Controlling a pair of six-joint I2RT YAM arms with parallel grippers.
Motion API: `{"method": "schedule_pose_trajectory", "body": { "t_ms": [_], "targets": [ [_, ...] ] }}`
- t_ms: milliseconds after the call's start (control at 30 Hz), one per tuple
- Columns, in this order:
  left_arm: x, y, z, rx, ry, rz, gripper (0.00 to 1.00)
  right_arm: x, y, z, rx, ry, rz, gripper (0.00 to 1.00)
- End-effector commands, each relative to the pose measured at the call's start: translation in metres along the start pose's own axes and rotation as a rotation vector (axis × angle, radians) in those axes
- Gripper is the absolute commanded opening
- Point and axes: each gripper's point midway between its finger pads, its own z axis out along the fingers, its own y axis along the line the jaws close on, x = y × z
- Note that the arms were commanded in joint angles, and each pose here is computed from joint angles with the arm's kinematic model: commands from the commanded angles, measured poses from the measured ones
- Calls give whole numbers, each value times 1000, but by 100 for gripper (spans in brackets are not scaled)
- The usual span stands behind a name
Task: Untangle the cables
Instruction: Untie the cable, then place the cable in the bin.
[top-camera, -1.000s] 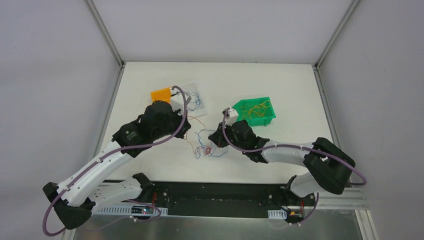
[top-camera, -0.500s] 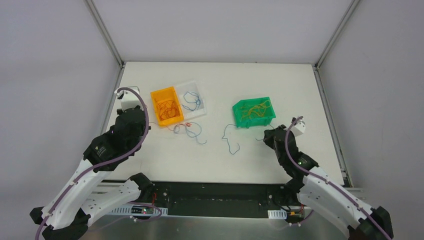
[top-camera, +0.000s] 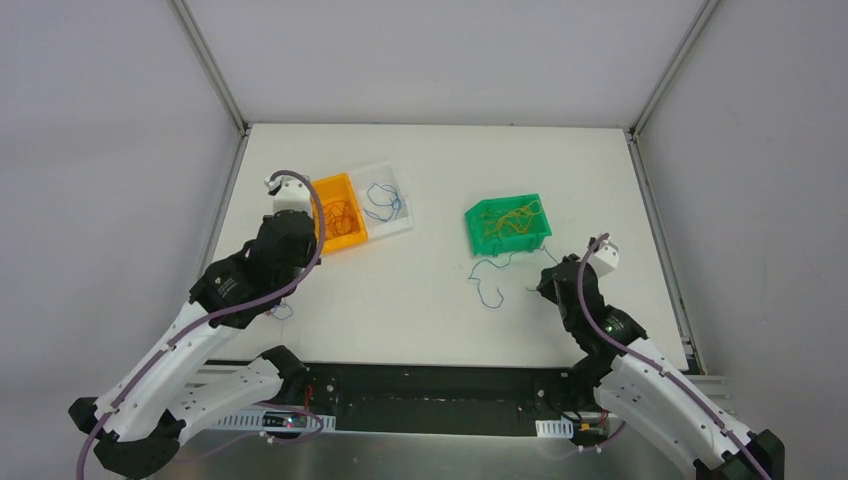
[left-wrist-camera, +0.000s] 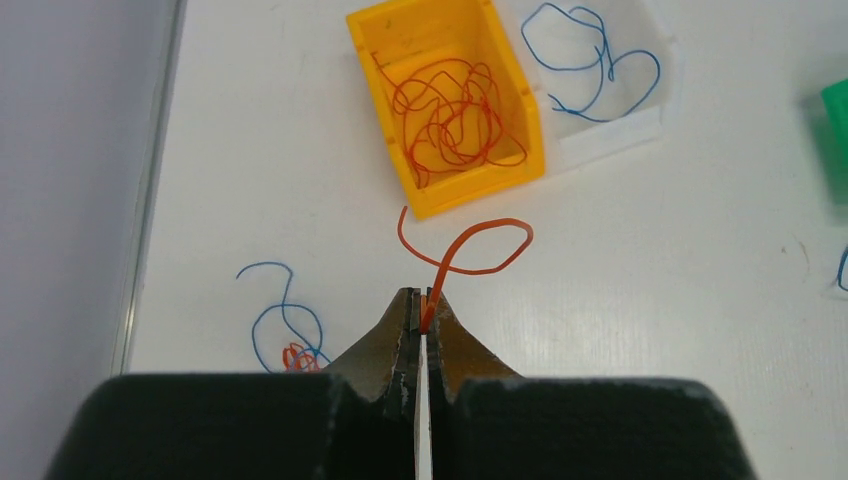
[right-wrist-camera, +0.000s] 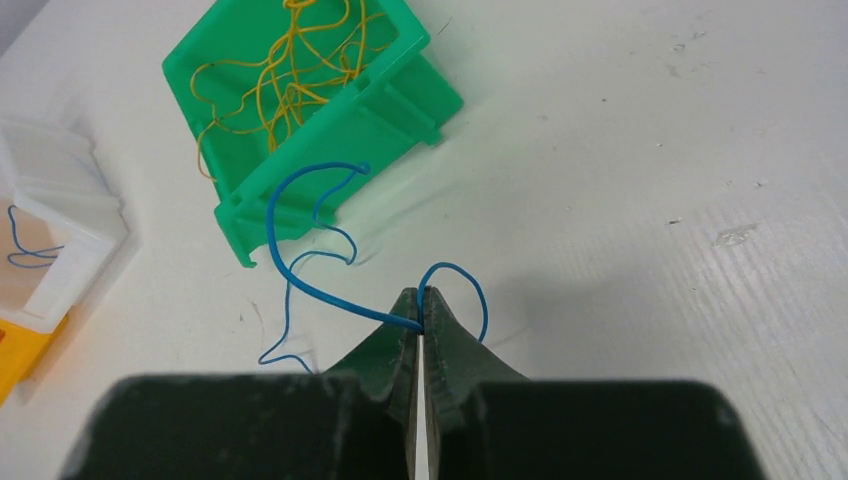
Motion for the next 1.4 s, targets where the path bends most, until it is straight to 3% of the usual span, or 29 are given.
{"method": "schedule_pose_trajectory", "body": {
  "t_ms": [0, 267, 367, 400, 467, 633, 767, 867, 1100, 1167, 1367],
  "targets": [
    [14, -24, 7, 85, 77, 15, 0, -5, 29, -7, -102, 55, -55, 5],
    [22, -36, 14, 109, 126, 35, 0, 11, 46, -11, -145, 202, -182, 23],
    [26, -40, 17, 118, 143, 44, 0, 10, 43, -11, -104, 224, -209, 77],
    [28, -41, 18, 116, 149, 50, 0, 7, 41, -11, -79, 223, -211, 87],
    [30, -42, 19, 117, 159, 63, 0, 4, 36, -11, -22, 232, -216, 96],
    [32, -45, 22, 118, 171, 71, 0, 13, 31, -10, 61, 324, -264, 99],
    [34, -54, 24, 151, 192, 71, 0, 9, 20, 0, 139, 304, -301, 100],
    [38, -65, 22, 203, 216, 61, 0, 1, 16, 8, 163, 312, -245, 99],
    [28, -107, 10, 411, 235, -12, 0, 28, 22, 35, 110, 528, -72, 99],
    [21, -112, 7, 436, 231, -20, 0, 50, 39, 35, 10, 633, -47, 99],
    [-4, -111, -2, 460, 163, -37, 0, 71, 70, 32, -147, 673, -17, 99]
  ]
}}
